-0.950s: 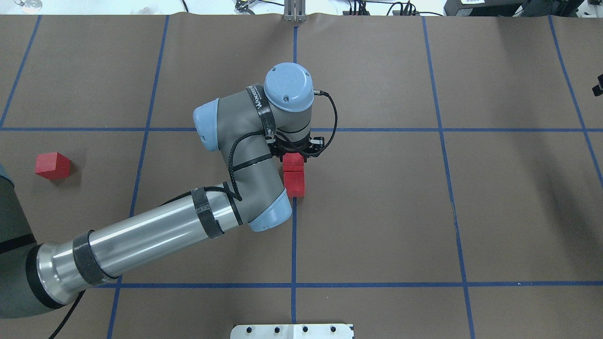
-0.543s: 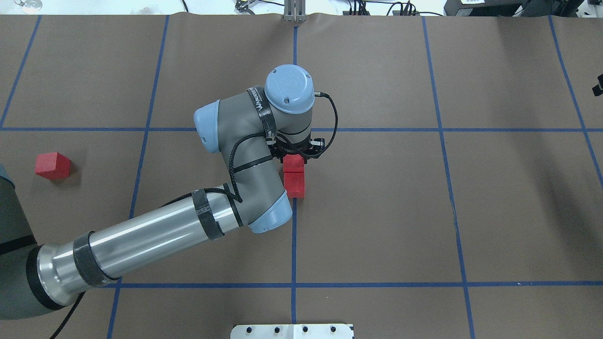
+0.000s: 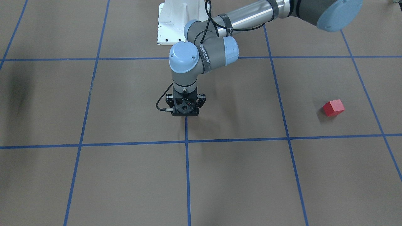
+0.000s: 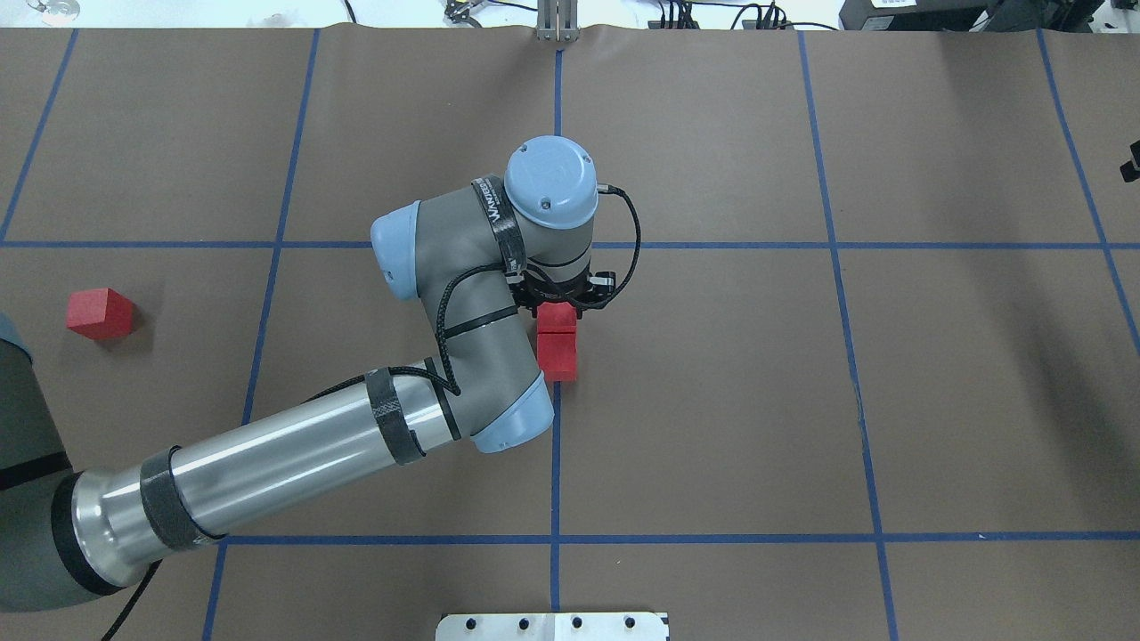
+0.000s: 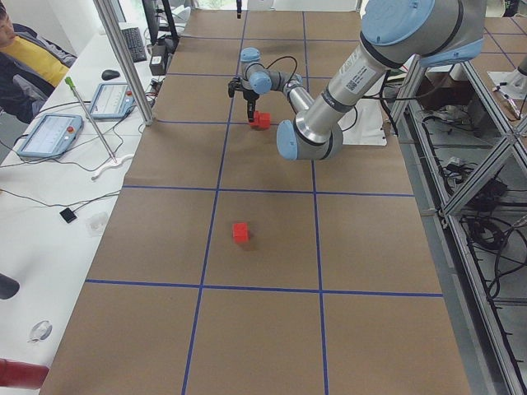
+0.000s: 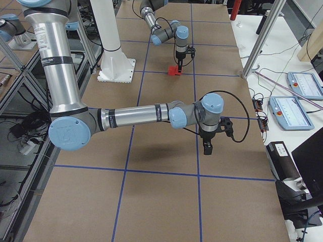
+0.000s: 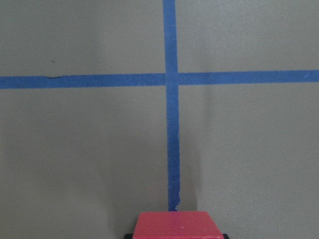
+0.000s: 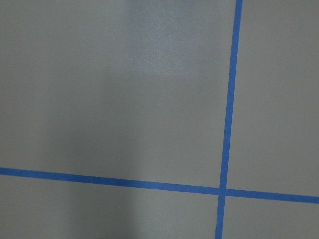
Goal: Form red blocks into L shape at center
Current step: 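Lower the cube against the center cube and hold it there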
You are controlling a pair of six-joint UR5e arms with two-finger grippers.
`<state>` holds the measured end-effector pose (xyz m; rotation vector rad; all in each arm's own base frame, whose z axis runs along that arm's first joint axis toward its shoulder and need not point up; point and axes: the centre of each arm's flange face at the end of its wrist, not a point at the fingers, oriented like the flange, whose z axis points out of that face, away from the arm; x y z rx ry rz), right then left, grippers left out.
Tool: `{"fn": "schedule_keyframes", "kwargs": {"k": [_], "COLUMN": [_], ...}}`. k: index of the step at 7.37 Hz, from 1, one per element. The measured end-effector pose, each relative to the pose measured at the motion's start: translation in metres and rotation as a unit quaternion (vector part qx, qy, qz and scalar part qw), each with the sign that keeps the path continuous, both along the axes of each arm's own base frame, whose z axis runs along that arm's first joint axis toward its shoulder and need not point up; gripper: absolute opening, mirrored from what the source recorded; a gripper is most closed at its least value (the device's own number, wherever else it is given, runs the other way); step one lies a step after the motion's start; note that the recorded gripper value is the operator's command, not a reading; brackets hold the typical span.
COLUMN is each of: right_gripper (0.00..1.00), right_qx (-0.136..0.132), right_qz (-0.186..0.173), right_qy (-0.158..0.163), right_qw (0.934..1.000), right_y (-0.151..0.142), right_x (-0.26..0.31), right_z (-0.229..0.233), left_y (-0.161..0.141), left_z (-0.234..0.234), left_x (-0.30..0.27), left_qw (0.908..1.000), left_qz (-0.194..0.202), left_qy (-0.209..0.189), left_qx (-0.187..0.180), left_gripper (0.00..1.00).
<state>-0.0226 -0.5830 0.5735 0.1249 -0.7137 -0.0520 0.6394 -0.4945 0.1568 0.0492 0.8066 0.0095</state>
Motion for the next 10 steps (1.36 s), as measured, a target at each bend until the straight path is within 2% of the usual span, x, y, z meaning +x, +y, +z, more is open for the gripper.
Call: {"fn": "schedule_keyframes", "kwargs": {"k": [4, 9, 10], "right_gripper": [0.99, 0.99, 1.0], "right_qx": [0.001, 0.001, 0.001], "right_qz": [0.0, 0.0, 0.0], "right_qy": [0.0, 0.0, 0.0], "right_qw": [1.0, 1.0, 1.0], "right_y": [-0.0001, -0.0005, -0.0005], "right_x": [-0.0001, -0.0001, -0.0001], "right_z": [-0.0011, -0.0017, -0.0019], "left_y": [0.0031, 0.0058, 0.0058], "left_z": [0.0008, 0.0026, 0.0028], "left_x": [0.0032, 0.0051, 0.0051], "left_qw": [1.0, 1.0, 1.0], "left_qz": [0.0, 0.001, 0.002], "left_qy": [-0.002, -0.003, -0.003], "left_qx": [0.003, 0.002, 0.003], "left_gripper": [0.05, 0.15, 0.21]}}
